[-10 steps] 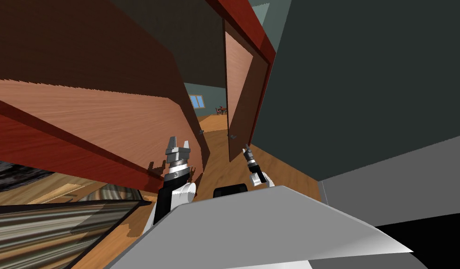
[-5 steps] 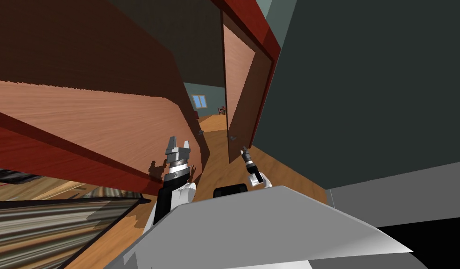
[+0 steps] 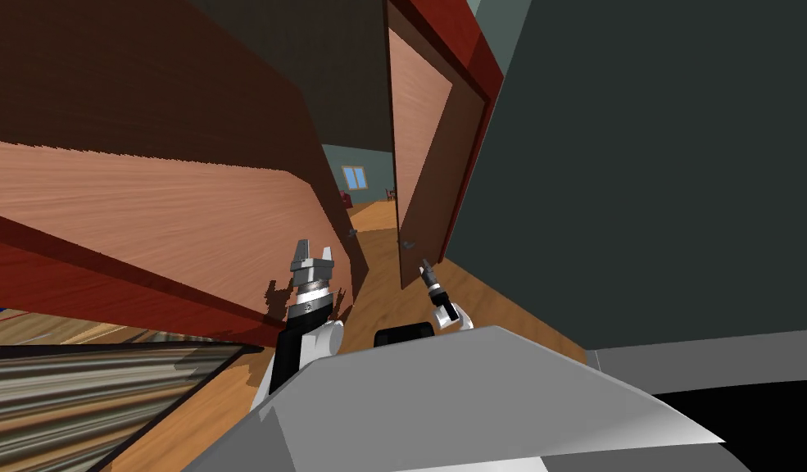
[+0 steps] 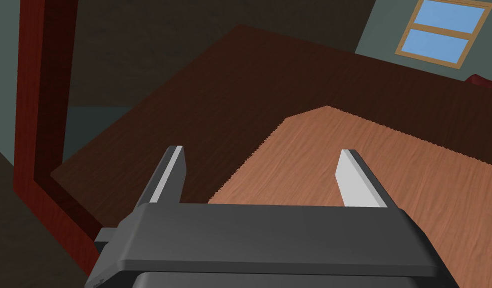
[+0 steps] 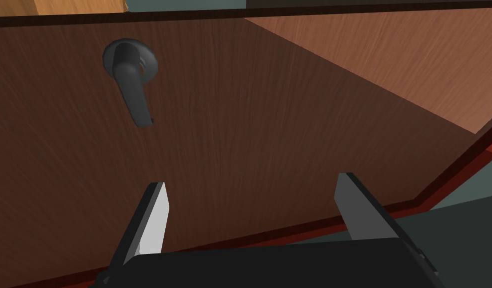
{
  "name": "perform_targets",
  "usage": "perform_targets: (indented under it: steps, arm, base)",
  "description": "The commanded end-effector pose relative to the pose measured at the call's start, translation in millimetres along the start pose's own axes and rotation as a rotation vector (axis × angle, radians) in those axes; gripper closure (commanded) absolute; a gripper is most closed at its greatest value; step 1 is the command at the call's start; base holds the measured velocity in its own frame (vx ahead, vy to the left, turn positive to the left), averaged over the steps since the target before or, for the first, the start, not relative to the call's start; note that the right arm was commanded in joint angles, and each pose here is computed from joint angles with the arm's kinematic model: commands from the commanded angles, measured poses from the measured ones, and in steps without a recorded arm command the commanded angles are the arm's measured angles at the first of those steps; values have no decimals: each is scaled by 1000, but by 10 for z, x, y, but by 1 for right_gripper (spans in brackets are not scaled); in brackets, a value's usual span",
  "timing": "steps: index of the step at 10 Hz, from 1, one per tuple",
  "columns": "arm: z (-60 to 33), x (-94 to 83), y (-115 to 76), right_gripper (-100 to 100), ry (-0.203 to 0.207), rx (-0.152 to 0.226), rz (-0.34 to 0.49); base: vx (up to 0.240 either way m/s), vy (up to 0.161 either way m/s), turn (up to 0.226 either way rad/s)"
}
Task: Push the door open
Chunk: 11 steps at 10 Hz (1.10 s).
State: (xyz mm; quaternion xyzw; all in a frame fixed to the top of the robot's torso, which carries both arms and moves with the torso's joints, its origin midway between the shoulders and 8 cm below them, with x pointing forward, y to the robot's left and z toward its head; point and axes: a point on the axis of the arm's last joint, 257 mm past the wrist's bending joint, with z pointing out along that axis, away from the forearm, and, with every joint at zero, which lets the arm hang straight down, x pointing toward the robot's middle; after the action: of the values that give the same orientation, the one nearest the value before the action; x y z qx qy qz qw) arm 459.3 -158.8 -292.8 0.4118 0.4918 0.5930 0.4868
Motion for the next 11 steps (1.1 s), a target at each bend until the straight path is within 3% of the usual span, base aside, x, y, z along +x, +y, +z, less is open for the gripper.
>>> perform_targets:
  steps: [1, 11]
  arm:
    - [-13, 46, -96, -100, 12, 15, -1]
    - [-61, 371, -570, -100, 81, 98, -4]
  base:
    - [68, -104, 85]
    - [68, -94, 74]
